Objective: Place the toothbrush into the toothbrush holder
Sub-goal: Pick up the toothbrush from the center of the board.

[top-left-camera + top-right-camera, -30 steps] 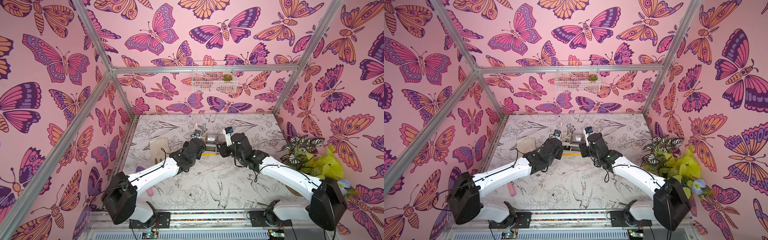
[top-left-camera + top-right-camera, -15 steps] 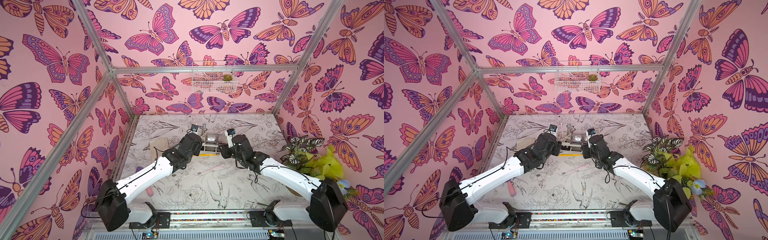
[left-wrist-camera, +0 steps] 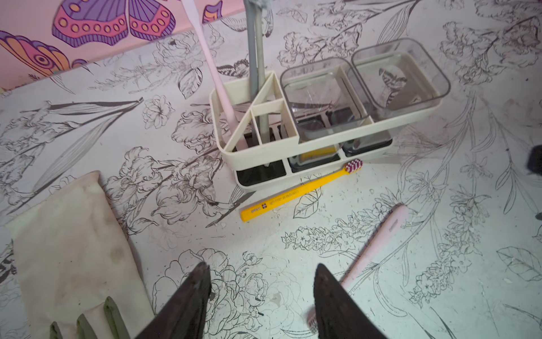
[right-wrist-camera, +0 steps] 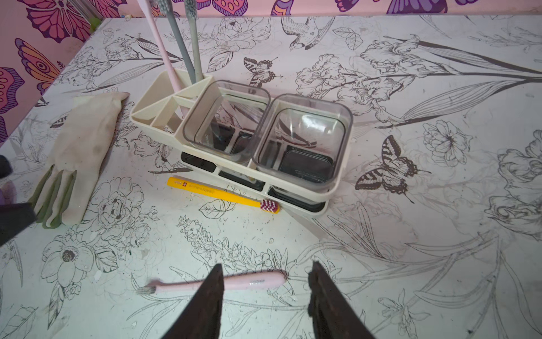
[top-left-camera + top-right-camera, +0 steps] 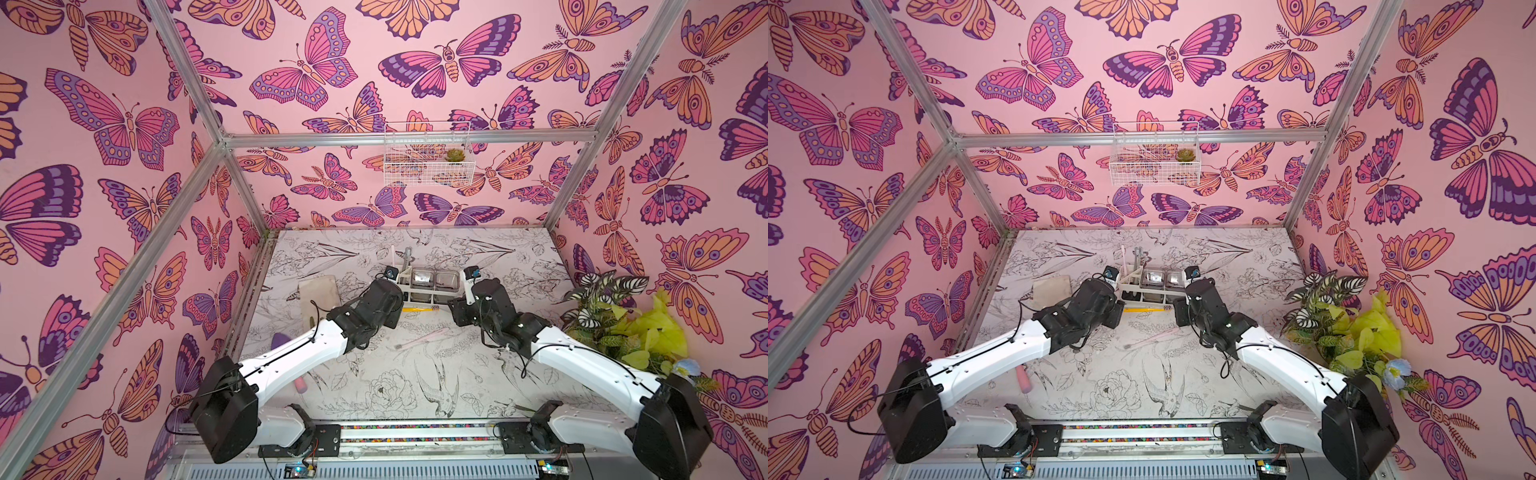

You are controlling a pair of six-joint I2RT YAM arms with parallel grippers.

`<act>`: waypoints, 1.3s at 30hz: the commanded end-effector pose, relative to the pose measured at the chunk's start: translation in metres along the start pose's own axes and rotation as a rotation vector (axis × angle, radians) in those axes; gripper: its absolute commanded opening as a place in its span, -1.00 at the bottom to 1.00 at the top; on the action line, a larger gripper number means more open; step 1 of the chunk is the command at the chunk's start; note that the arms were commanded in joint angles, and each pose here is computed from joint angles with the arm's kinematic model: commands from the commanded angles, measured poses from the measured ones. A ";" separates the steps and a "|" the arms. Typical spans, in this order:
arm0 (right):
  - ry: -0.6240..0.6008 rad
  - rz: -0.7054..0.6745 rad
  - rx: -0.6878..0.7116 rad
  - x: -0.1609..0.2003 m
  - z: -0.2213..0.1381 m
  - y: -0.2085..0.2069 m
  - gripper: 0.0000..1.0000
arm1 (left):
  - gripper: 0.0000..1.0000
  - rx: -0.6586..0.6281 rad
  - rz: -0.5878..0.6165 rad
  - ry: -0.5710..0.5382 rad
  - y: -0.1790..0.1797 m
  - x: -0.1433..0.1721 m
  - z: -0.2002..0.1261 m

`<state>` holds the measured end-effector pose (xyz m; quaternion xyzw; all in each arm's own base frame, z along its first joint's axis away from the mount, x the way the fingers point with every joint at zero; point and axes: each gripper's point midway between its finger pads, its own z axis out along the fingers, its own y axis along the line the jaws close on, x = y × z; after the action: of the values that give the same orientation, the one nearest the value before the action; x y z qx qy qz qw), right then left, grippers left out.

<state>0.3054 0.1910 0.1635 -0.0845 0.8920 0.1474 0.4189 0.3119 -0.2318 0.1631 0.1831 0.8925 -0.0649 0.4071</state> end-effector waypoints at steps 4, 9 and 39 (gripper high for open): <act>0.100 0.021 0.017 0.033 -0.006 -0.013 0.04 | 0.16 0.041 0.028 0.069 -0.007 0.026 0.028; 0.143 0.064 0.007 0.040 0.000 -0.016 0.04 | 0.15 0.028 0.045 0.096 -0.004 0.037 0.048; 0.083 0.181 -0.023 0.023 -0.032 -0.035 0.08 | 0.09 -0.039 0.232 0.243 0.020 0.080 0.136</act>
<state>0.2822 0.1500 0.1654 -0.0204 0.9053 0.1912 0.3787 0.3672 -0.2280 0.0245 0.2695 0.9097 0.0172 0.3156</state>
